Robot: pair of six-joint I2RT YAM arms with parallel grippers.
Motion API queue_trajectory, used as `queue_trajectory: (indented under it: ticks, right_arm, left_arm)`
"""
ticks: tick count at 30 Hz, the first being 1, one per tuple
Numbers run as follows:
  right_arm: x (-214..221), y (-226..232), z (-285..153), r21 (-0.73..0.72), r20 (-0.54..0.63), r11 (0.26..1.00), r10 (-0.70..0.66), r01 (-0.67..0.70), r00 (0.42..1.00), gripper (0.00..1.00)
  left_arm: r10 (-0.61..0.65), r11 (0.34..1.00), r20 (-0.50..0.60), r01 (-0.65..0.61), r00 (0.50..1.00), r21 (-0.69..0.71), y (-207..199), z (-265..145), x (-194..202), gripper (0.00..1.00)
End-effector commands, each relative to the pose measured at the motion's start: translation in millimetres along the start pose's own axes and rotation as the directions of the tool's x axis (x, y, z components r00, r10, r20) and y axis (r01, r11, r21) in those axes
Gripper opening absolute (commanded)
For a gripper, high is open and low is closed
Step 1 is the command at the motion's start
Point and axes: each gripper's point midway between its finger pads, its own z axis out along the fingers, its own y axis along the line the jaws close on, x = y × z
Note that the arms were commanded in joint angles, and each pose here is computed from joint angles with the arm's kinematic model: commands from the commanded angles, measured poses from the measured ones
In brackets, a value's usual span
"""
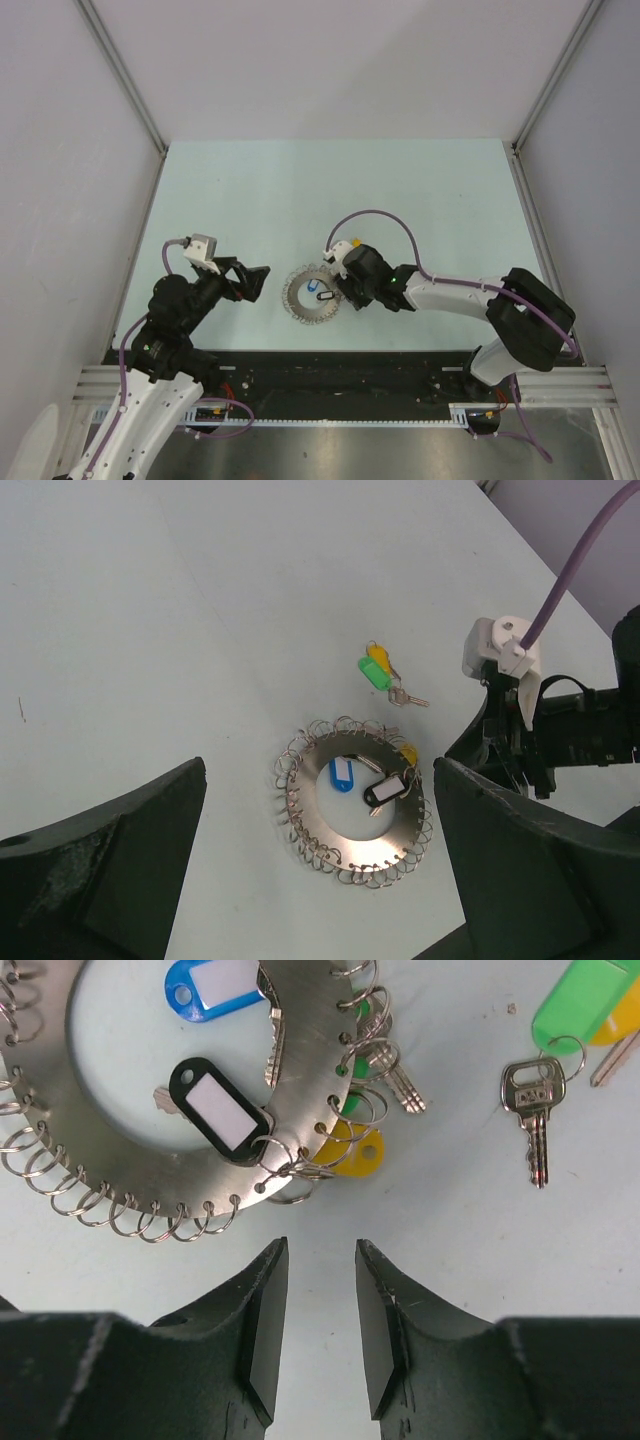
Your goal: Put the keys on the keyring
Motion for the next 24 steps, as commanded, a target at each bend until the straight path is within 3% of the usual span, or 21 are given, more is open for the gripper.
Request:
queue_trajectory:
  ticks: [1, 15, 24]
  right_arm:
    - [-22.9, 12.1, -0.7, -0.171, 0.086, 0.985, -0.002, 0.017, 0.996, 0.38]
    - [-9.6, 12.1, 23.0, -0.308, 0.052, 0.951, 0.007, 0.010, 0.999, 0.42]
    - [-9.1, 8.2, 23.5, -0.273, 0.042, 0.962, 0.034, -0.021, 0.999, 0.45]
  left_arm:
    - [0.053, 0.998, 0.030, -0.054, 0.998, 0.015, -2.3, -2.8, -10.1, 1.00]
    - [0.053, 0.998, 0.025, -0.053, 0.998, 0.016, -2.2, -2.2, -9.2, 1.00]
    - [0.052, 0.999, 0.021, -0.052, 0.998, 0.013, -1.5, -1.8, -8.4, 1.00]
